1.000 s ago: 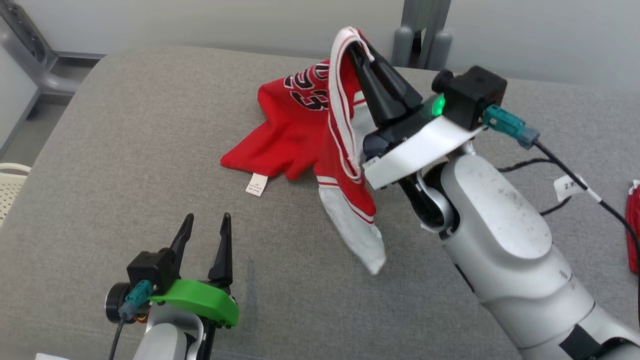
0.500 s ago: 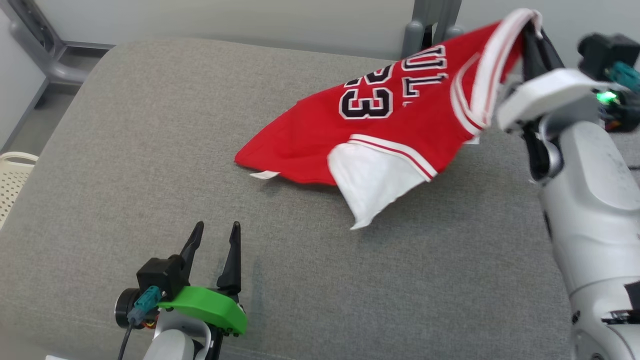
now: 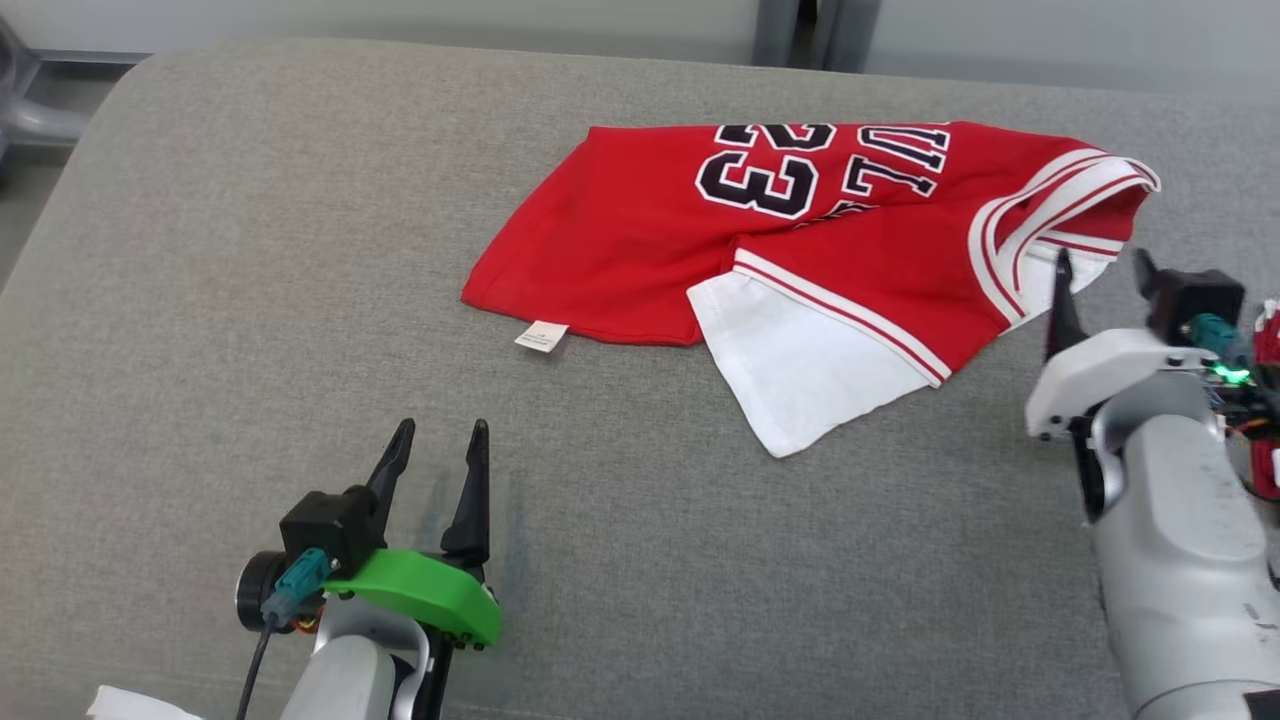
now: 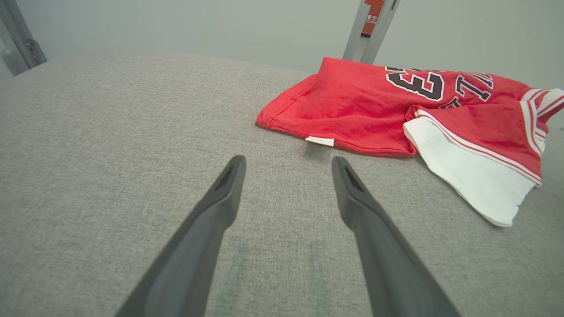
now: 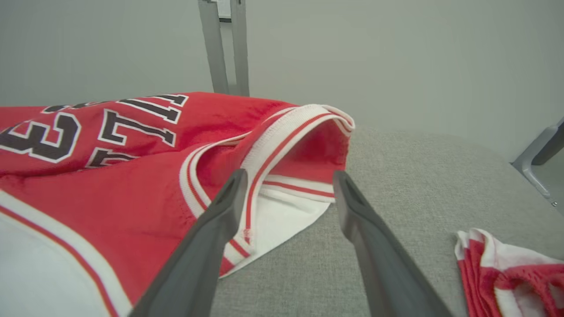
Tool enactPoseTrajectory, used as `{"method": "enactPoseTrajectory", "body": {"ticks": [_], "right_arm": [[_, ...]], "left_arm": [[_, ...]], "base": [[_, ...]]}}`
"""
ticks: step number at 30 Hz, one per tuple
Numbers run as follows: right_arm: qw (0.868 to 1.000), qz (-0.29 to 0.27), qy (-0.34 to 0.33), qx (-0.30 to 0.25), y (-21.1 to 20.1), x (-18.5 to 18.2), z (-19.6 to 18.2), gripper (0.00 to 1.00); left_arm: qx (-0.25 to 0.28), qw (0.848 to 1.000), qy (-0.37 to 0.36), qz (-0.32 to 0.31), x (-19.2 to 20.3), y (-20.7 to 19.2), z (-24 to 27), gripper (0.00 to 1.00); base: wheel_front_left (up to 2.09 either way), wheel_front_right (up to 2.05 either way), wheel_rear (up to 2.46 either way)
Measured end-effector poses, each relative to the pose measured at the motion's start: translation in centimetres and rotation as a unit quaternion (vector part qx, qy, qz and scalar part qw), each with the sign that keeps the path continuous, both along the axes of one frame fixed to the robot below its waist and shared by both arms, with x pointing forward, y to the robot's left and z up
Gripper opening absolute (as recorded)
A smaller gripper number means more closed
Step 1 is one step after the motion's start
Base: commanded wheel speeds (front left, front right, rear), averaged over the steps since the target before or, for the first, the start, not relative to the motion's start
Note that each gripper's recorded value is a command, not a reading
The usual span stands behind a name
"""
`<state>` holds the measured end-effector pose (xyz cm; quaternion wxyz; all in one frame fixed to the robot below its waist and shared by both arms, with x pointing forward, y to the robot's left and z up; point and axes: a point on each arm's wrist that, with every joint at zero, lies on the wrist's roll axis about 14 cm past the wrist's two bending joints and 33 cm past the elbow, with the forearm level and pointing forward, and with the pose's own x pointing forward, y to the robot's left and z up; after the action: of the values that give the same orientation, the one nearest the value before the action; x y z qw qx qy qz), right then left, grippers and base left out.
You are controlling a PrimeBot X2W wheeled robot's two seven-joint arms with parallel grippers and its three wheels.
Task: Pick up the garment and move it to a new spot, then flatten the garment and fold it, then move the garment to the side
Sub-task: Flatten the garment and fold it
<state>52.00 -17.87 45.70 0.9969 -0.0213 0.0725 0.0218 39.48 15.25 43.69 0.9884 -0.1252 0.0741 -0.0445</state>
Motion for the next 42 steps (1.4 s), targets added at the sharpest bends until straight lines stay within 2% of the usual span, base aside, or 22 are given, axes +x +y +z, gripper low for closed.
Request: {"method": "enactPoseTrajectory", "body": {"ticks": [3, 6, 12, 16, 18, 22, 23, 25, 28, 30, 35, 42], "right_arm": [[0.998, 0.059, -0.016, -0.003, 3.8, -0.8, 0.4, 1.00], [0.991, 0.131, 0.005, 0.005, 8.3, -3.4, -1.7, 1.00], [0.965, 0.260, 0.033, 0.024, 16.5, -7.8, -3.7, 1.00], [0.954, 0.292, 0.069, 0.011, 17.4, -9.4, -6.0, 1.00], [0.954, 0.283, 0.095, 0.012, 16.8, -9.7, -7.4, 1.00], [0.951, 0.291, 0.106, 0.000, 17.0, -9.4, -8.1, 1.00], [0.950, 0.293, 0.106, -0.001, 17.1, -9.4, -8.2, 0.95], [0.949, 0.297, 0.107, -0.006, 17.2, -9.3, -8.3, 0.00], [0.950, 0.296, 0.104, -0.012, 16.8, -9.2, -8.1, 0.00], [0.955, 0.280, 0.095, -0.011, 15.7, -8.9, -7.6, 0.00], [0.975, 0.205, 0.083, -0.006, 9.5, -9.5, -7.0, 0.00], [0.989, 0.124, 0.077, -0.021, 2.0, -13.2, -6.4, 0.00]], "left_arm": [[-0.005, 1.000, 0.002, -0.010, 0.4, -0.8, -0.2, 1.00], [-0.011, 1.000, 0.007, -0.016, 0.7, -1.4, -0.5, 1.00], [-0.017, 1.000, 0.011, -0.014, 0.4, -1.4, -0.7, 1.00], [-0.016, 1.000, 0.013, -0.002, 0.0, -0.7, -0.7, 1.00], [-0.016, 1.000, 0.014, 0.005, -0.1, -0.2, -0.7, 1.00], [-0.015, 1.000, 0.013, 0.012, -0.2, 0.2, -0.7, 1.00], [-0.014, 1.000, 0.014, 0.013, -0.2, 0.2, -0.7, 1.00], [-0.014, 1.000, 0.015, 0.015, -0.1, 0.3, -0.8, 1.00], [-0.015, 1.000, 0.015, 0.016, 0.0, 0.4, -0.8, 1.00], [-0.014, 1.000, 0.015, 0.017, 0.0, 0.3, -0.8, 1.00], [-0.020, 1.000, 0.019, 0.011, -0.1, -0.3, -1.0, 1.00], [-0.024, 1.000, 0.018, 0.008, 0.2, -0.9, -1.0, 1.00]], "base": [[0.00, 0.00, 0.00], [0.00, 0.00, 0.00], [0.00, 0.00, 0.00], [0.00, 0.00, 0.00], [0.00, 0.00, 0.00], [0.00, 0.00, 0.00], [0.00, 0.00, 0.00], [0.00, 0.00, 0.00], [0.00, 0.00, 0.00], [0.00, 0.00, 0.00], [0.00, 0.00, 0.00], [0.00, 0.00, 0.00]]}}
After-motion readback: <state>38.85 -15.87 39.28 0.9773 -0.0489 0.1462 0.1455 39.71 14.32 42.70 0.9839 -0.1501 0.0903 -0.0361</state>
